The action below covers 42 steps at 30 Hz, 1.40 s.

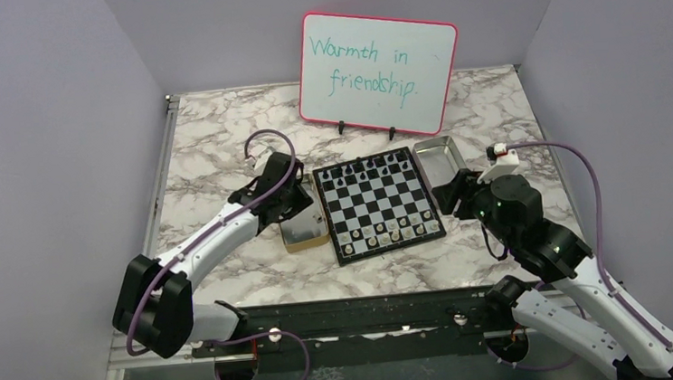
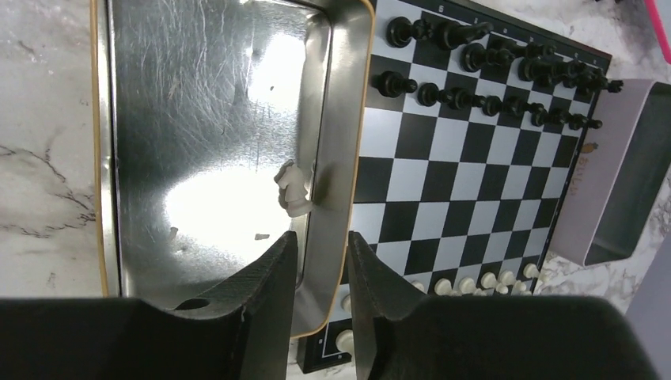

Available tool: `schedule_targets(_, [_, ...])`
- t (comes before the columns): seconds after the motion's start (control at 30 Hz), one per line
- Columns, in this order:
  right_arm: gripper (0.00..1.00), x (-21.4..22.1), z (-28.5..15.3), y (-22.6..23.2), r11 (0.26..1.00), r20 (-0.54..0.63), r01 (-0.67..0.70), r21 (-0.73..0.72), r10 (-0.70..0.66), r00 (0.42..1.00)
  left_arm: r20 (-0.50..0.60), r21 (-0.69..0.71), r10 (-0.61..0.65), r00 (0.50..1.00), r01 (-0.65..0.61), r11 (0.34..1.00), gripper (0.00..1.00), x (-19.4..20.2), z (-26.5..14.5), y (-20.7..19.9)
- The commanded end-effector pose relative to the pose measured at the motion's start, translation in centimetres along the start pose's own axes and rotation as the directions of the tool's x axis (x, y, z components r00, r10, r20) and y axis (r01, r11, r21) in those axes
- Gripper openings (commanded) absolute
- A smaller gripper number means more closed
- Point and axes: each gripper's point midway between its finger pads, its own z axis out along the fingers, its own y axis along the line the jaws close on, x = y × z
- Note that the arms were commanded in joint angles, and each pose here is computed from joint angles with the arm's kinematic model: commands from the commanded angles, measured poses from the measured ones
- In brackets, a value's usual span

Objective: Set up the chess pieces on the board
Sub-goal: Pick up the chess piece from the storage box.

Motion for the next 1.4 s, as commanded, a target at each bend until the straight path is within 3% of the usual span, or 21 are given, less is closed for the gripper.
schedule_targets(0.0, [0.57, -0.6, -0.4, -0.1, 1.000, 0.028, -0.001, 0.002, 0.001, 1.000, 0.013, -0.103, -0.102, 0.995, 0.103, 0.989, 0.30, 0.5, 1.5, 1.5])
schedule_targets(0.23, [0.57, -0.5, -0.3, -0.3, 1.000, 0.026, 0.007, 0.008, -0.007, 1.000, -0.047, -0.133, -0.112, 0.993, 0.105, 0.986, 0.30, 2.6, 3.0, 1.1])
schedule_targets(0.6, [0.57, -0.4, 0.1, -0.3, 1.000, 0.024, 0.019, 0.010, -0.019, 1.000, -0.029, -0.190, -0.128, 0.991, 0.120, 0.974, 0.31, 3.2, 4.5, 2.0])
schedule_targets(0.8, [0.58, -0.5, -0.1, -0.3, 1.000, 0.028, 0.019, 0.008, -0.020, 0.999, 0.007, -0.188, -0.065, 0.998, 0.066, 0.980, 0.37, 2.4, 5.4, 2.1])
schedule_targets(1.37, [0.58, 0.0, 0.0, -0.4, 1.000, 0.019, 0.009, 0.005, -0.009, 1.000, -0.102, -0.176, -0.148, 0.984, 0.129, 0.976, 0.36, 5.4, 6.3, 2.2])
